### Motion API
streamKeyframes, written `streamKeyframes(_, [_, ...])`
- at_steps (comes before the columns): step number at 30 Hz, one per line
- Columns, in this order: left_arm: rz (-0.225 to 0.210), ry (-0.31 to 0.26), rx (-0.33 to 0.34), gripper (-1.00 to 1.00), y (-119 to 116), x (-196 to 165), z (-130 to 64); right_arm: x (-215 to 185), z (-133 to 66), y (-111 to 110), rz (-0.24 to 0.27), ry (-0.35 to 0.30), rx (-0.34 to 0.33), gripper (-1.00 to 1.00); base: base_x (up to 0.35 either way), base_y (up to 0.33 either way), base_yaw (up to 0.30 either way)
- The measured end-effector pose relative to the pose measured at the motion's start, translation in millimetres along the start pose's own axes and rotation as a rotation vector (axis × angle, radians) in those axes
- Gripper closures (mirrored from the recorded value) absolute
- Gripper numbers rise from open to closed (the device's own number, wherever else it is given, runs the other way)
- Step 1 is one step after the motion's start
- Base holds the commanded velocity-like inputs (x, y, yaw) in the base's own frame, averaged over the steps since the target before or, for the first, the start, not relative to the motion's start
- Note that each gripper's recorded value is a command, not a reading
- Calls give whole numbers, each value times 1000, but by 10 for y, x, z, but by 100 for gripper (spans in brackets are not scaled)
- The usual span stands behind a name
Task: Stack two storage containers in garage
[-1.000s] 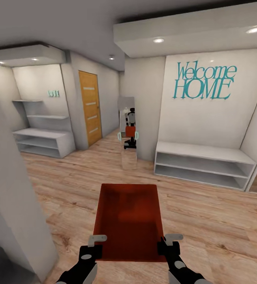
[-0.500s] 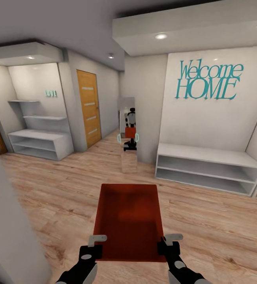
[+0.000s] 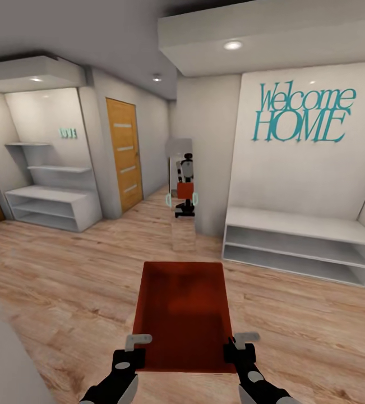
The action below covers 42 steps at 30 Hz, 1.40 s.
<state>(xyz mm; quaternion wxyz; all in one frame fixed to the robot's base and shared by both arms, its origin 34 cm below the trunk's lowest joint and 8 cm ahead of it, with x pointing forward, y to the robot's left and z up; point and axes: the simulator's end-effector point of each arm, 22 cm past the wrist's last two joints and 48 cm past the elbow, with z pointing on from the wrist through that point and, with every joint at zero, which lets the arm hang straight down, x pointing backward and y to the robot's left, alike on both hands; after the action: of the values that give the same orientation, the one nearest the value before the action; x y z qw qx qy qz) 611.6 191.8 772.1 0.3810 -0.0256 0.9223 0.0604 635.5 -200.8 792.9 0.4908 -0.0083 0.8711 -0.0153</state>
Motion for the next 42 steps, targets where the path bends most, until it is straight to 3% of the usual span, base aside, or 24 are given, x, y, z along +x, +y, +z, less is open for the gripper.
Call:
streamKeyframes(16, [1,0,0,100,1,1,0,4,-1,1,1,0,0,100,320,0,214])
streamKeyframes(42, [0,0,0,100,0,3,0,5,-1,-1,0,1,0,100,320,0,50])
